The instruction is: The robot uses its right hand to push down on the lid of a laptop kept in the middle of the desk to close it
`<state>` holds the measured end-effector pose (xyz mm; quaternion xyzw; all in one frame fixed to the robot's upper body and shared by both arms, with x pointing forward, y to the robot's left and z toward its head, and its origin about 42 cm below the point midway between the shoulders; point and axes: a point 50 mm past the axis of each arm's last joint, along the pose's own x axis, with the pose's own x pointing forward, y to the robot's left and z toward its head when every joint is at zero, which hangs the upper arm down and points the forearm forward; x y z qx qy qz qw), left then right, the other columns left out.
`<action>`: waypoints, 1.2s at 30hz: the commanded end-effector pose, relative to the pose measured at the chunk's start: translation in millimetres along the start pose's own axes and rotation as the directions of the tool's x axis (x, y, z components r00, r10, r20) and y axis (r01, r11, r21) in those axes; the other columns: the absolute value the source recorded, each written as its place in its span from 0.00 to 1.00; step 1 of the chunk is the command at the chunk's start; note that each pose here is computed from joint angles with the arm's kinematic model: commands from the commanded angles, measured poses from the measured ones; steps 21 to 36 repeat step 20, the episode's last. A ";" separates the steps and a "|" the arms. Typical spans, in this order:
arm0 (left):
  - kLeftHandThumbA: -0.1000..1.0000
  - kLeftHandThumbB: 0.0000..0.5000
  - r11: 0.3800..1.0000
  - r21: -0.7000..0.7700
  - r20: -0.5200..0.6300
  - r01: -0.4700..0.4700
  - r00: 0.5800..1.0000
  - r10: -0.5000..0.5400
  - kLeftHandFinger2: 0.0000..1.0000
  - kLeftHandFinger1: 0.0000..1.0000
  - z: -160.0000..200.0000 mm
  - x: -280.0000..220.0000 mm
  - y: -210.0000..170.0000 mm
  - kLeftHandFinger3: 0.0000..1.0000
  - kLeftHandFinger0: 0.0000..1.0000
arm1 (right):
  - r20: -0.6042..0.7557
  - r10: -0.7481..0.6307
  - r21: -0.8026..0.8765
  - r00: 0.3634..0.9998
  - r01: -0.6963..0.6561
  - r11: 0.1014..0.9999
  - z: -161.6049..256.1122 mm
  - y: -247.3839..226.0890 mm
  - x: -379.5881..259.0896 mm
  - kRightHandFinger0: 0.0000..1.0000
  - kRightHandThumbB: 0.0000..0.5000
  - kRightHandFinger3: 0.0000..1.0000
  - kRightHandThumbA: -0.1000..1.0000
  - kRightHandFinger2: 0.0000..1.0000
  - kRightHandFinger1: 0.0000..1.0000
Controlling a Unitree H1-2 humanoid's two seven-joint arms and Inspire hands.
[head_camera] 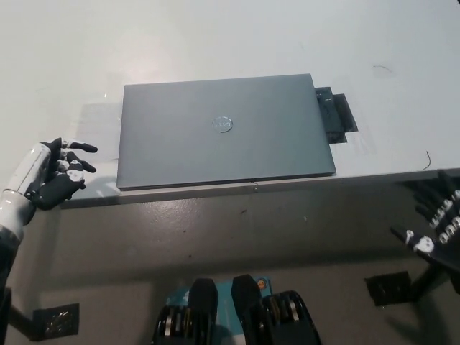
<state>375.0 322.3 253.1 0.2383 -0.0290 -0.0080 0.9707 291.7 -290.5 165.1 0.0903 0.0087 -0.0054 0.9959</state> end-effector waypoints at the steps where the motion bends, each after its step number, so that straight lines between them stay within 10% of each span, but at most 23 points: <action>1: 0.01 0.03 0.999 0.029 0.037 -0.031 0.999 0.030 0.46 0.35 7.6 0.5 10.1 0.58 0.29 | 0.098 -0.007 0.011 0.995 0.006 1.000 10.1 -10.0 3.3 0.94 0.72 1.00 1.00 0.87 0.88; 36: 0.00 0.04 0.999 0.012 0.028 -0.030 0.999 0.029 0.45 0.33 6.4 -2.2 6.5 0.59 0.21 | 0.084 -0.032 -0.002 0.996 0.032 0.999 -0.2 -17.6 8.5 0.91 0.66 0.99 1.00 0.84 0.85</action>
